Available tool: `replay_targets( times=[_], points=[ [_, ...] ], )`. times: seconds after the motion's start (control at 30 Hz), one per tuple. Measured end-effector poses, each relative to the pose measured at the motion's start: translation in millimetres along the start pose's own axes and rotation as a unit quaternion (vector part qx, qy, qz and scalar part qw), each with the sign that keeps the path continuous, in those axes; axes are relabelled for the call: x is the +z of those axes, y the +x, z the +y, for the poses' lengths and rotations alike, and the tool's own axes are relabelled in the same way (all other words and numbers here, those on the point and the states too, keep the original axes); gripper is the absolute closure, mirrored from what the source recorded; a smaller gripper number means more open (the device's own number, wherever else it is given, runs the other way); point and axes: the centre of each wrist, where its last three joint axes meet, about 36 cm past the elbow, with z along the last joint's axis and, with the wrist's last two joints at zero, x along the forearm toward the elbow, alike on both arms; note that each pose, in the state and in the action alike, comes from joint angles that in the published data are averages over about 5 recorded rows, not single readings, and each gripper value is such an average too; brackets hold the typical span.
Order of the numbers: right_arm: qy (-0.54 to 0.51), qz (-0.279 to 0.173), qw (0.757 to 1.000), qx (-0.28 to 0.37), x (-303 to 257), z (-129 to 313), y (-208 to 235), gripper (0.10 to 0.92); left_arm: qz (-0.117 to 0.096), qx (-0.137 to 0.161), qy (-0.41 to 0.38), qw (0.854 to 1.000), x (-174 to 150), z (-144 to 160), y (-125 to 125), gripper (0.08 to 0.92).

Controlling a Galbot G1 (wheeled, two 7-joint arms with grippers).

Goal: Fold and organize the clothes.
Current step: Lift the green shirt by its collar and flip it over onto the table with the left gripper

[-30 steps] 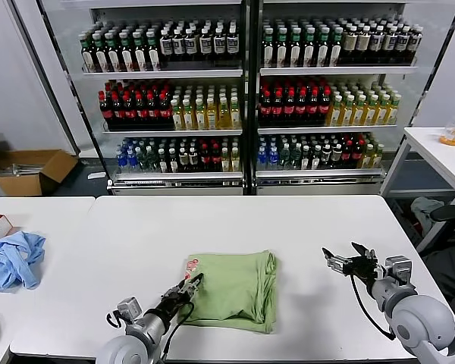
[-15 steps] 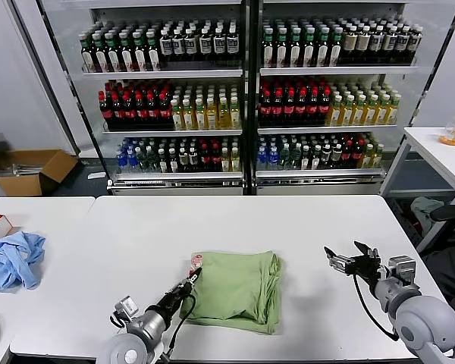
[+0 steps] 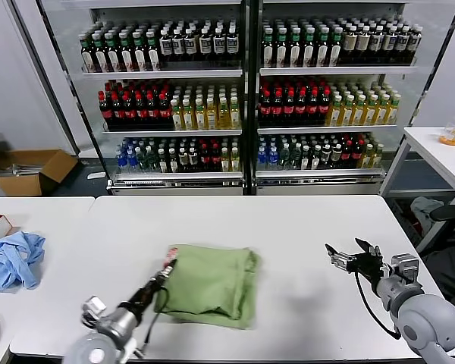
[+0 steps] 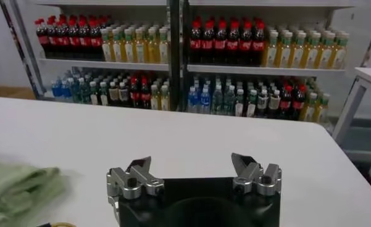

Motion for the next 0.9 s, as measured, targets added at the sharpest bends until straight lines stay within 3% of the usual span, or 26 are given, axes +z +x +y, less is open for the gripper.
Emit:
replay_targets(
  times=[0.2, 0.33, 0.43, 0.6, 0.9],
  points=[
    [0.002, -0.005, 1.000, -0.002, -6, 0, 3, 0.200, -0.041, -0.023, -0.053, 0.998, -79, 11, 37, 0.903],
    [0.003, -0.007, 1.000, -0.003, -7, 1, 5, 0.200, -0.062, -0.025, -0.098, 0.993, -119, -4, 55, 0.903],
    [0.003, -0.008, 1.000, -0.004, -7, 2, 7, 0.200, -0.068, -0.020, -0.129, 0.989, -131, -22, 59, 0.903],
    [0.003, -0.008, 1.000, -0.005, -5, 5, 8, 0.200, -0.055, -0.012, -0.162, 0.985, -116, -44, 48, 0.903],
    [0.003, -0.006, 1.000, -0.003, 0, 6, 7, 0.200, 0.003, 0.010, -0.160, 0.987, -38, -62, 0, 0.903]
  ],
)
